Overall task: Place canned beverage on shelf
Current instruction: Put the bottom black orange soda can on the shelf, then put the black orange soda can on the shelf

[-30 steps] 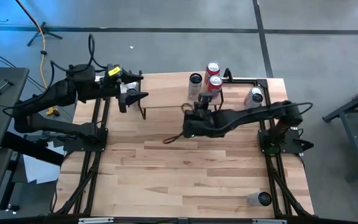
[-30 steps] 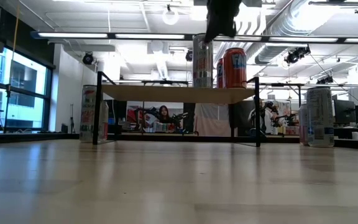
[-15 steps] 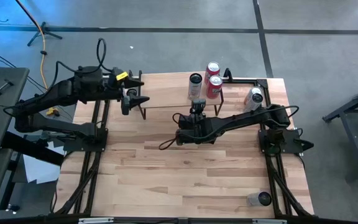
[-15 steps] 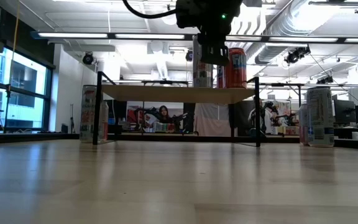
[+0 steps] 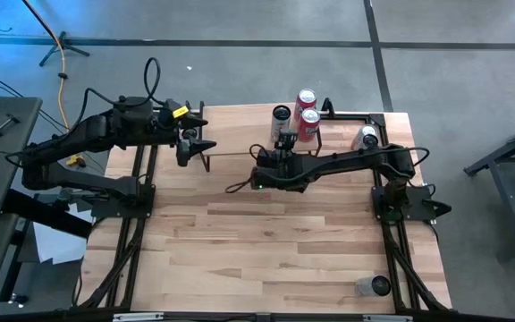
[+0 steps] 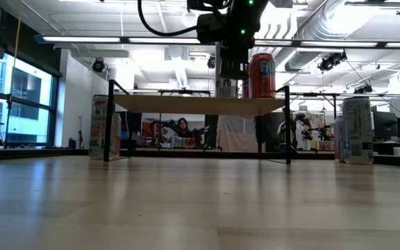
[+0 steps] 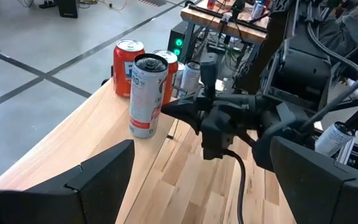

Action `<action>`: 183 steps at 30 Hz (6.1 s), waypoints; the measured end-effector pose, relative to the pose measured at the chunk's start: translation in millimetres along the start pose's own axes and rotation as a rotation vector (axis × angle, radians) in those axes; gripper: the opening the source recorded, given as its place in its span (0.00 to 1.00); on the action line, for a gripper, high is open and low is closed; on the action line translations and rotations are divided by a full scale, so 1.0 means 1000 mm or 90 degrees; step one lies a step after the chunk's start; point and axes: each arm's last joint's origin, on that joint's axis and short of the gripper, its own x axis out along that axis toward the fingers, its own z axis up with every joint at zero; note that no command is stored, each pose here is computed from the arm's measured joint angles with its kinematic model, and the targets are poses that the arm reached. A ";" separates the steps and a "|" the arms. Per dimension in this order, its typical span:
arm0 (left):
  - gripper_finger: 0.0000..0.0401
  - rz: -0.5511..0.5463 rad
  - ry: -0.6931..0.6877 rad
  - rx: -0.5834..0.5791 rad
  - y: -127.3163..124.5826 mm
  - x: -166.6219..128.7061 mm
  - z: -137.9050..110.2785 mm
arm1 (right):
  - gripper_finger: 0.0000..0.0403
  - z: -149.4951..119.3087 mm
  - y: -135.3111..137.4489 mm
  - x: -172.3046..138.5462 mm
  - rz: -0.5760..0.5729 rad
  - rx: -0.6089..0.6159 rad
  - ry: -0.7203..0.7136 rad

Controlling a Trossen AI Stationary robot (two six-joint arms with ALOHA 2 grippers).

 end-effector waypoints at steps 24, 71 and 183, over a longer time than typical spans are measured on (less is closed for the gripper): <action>0.84 0.011 0.043 -0.013 0.000 0.015 -0.005 | 0.00 -0.002 -0.015 0.041 0.012 0.059 0.047; 0.84 0.124 -0.031 -0.001 0.007 -0.013 0.000 | 0.00 0.012 -0.050 0.088 -0.008 -0.025 0.006; 0.84 0.280 0.178 -0.106 0.063 -0.004 -0.030 | 0.00 -0.148 -0.132 -0.105 0.444 0.623 -0.624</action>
